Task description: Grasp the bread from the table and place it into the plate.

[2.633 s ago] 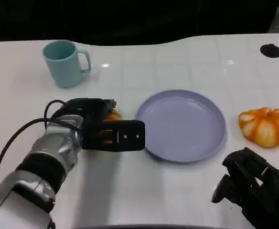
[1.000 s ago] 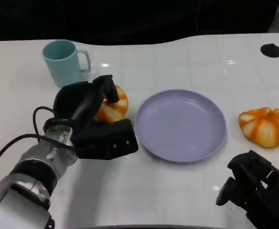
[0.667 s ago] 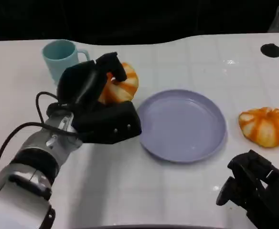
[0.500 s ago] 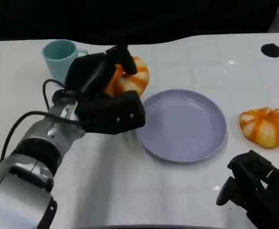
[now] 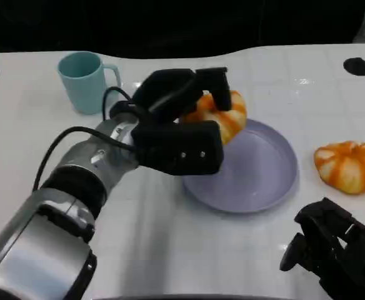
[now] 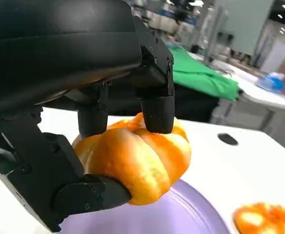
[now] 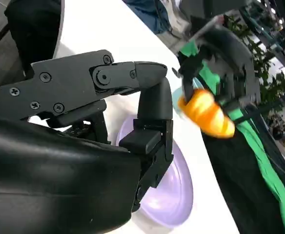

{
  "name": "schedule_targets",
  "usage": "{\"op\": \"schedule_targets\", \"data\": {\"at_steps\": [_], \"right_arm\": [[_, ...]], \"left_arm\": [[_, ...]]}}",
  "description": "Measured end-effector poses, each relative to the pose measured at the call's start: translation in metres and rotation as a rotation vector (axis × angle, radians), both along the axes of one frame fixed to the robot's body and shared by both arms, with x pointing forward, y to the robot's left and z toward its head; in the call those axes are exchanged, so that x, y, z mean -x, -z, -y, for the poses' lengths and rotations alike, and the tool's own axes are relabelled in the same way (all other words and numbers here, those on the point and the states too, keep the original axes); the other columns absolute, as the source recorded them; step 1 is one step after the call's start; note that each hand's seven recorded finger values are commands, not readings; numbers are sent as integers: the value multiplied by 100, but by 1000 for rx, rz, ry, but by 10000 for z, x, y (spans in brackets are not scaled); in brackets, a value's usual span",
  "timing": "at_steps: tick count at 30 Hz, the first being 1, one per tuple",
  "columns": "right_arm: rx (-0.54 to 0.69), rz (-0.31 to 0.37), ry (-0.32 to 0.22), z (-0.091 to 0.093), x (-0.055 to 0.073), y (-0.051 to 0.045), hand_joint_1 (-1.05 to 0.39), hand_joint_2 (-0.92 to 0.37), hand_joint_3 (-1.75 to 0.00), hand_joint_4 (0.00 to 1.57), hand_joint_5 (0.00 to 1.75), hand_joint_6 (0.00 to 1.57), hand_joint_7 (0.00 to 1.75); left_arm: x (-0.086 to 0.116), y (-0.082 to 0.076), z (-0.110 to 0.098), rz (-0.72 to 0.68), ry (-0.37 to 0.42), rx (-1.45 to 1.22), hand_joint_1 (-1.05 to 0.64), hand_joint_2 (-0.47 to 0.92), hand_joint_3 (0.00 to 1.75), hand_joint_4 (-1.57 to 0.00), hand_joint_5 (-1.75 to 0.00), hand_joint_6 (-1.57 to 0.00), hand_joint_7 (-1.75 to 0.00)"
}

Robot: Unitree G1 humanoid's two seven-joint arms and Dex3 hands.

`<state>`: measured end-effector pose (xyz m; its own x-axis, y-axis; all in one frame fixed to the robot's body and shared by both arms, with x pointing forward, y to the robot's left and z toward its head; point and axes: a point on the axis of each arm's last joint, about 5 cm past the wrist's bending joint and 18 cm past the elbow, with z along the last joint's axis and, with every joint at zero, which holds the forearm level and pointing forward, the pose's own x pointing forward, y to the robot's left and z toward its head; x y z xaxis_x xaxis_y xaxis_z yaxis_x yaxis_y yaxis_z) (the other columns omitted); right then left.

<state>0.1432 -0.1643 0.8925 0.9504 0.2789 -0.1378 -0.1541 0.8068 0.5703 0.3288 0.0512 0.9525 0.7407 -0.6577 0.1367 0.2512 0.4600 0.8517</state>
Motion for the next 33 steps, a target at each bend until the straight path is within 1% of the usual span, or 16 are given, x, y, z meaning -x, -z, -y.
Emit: {"op": "schedule_targets", "data": {"at_steps": [1,3,7,10,11,13,14,22,28,29,30,32,33], "right_arm": [[0,0,0,-1,1,0,-52,-92,-23,59,172,54,142],[1,-3,2,3,10,4,-52,-92,-22,59,172,55,143],[1,0,1,2,10,-2,-52,-92,-21,59,171,55,142],[0,-3,2,3,17,1,-51,-92,-20,59,171,55,141],[-1,-3,2,2,18,2,-52,-92,-20,59,170,55,141],[-2,-3,2,1,19,2,-52,-92,-21,60,170,55,140],[-2,-3,2,0,20,1,-52,-92,-21,60,170,55,140],[1,-3,0,-7,36,-3,-52,-92,-22,58,170,54,140],[3,3,2,-6,42,-15,-52,-92,-22,58,170,54,141],[3,3,2,-6,42,-15,-52,-92,-23,57,170,53,142],[3,2,2,-6,43,-15,-52,-92,-23,57,170,53,142],[2,2,2,-6,44,-14,-52,-92,-24,57,171,53,142],[2,1,2,-6,46,-13,-52,-92,-24,57,171,53,143]], "left_arm": [[-2,-11,10,2,4,0,-19,50,115,-91,-175,-76,-175],[-4,-35,58,10,26,-34,-17,53,110,-89,-175,-75,-175],[45,20,182,-2,67,-91,-16,54,107,-89,-175,-74,-175],[62,39,241,0,71,-133,-16,54,106,-90,-175,-75,-175],[73,56,261,-2,71,-142,-16,55,103,-90,-175,-74,-175],[89,77,293,-9,74,-153,-18,61,87,-90,-175,-71,-175],[94,85,307,-10,71,-167,-18,62,85,-90,-175,-71,-175],[122,123,387,-16,51,-229,-14,64,81,-90,-175,-70,-175],[134,134,411,-19,53,-236,-14,65,80,-90,-175,-70,-175],[135,135,412,-19,54,-236,-13,72,58,-81,-175,-64,-169],[134,137,417,-20,46,-245,-12,76,48,-78,-175,-63,-167],[130,141,439,-30,8,-275,-12,80,39,-75,-175,-61,-165],[129,143,447,-35,-7,-285,-12,81,37,-75,-175,-61,-165]]}}
